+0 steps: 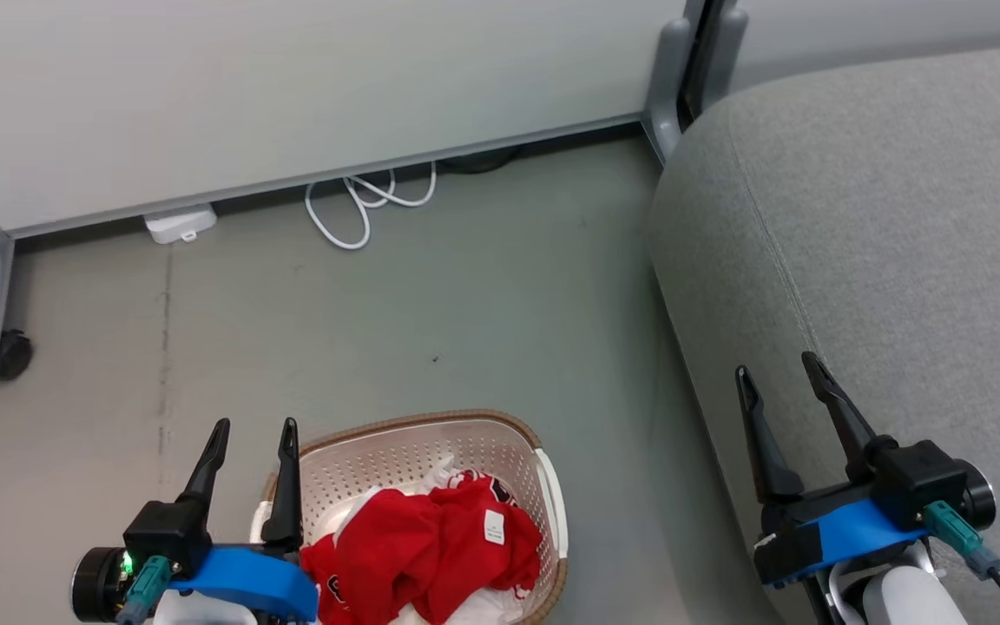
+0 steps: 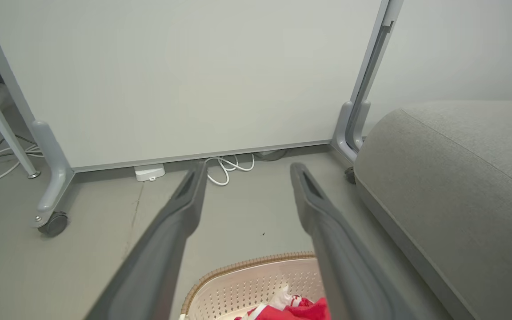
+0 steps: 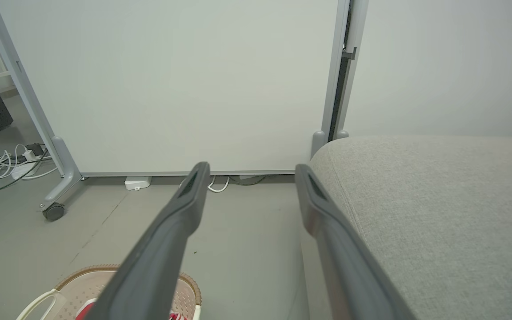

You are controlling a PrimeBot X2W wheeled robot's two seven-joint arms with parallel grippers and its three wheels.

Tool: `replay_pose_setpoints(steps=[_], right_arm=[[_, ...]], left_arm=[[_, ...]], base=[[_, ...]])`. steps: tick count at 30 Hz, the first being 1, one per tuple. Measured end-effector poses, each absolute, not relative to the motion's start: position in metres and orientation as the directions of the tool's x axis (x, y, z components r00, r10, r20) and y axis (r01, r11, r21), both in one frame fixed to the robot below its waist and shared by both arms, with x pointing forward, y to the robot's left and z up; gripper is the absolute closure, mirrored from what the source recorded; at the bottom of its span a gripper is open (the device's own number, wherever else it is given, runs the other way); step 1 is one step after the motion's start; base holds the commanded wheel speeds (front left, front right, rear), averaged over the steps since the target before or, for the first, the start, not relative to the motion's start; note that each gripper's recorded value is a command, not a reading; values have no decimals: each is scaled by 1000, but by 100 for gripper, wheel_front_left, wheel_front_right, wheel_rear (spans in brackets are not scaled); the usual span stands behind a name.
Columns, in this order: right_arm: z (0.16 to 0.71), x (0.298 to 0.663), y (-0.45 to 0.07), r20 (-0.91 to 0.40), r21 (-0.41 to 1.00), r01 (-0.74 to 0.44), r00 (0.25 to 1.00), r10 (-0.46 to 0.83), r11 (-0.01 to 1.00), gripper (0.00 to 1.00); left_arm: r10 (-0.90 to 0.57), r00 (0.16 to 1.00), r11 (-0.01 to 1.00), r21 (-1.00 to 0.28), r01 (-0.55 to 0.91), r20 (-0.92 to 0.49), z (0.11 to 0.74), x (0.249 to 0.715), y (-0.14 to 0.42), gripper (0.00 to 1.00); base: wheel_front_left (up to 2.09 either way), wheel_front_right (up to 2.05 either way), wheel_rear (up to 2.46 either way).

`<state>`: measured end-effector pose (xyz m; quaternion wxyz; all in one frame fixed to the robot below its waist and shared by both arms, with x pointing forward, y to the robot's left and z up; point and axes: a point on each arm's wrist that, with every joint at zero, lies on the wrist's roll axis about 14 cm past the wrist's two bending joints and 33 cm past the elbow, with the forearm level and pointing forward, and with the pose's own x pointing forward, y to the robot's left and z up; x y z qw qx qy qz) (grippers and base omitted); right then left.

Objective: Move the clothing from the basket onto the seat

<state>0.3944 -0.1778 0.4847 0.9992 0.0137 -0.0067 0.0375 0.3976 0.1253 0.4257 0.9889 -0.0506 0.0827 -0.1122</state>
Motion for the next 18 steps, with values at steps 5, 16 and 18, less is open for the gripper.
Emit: replay_pose_setpoints(steps=[5, 16, 18], right_arm=[[473, 398, -186, -18, 32, -51, 999, 52, 998, 0], [443, 410, -205, -99, 38, 3, 995, 1, 999, 0], [437, 412, -208, -116, 38, 11, 993, -7, 999, 0]], left_arm=[[-285, 915, 957, -127, 259, -284, 380, 402, 110, 0], [-436, 714, 887, -128, 444, -548, 279, 401, 72, 0], [-449, 673, 873, -129, 470, -588, 264, 401, 69, 0]], base=[[0, 0, 0], [0, 0, 0], [0, 0, 0]])
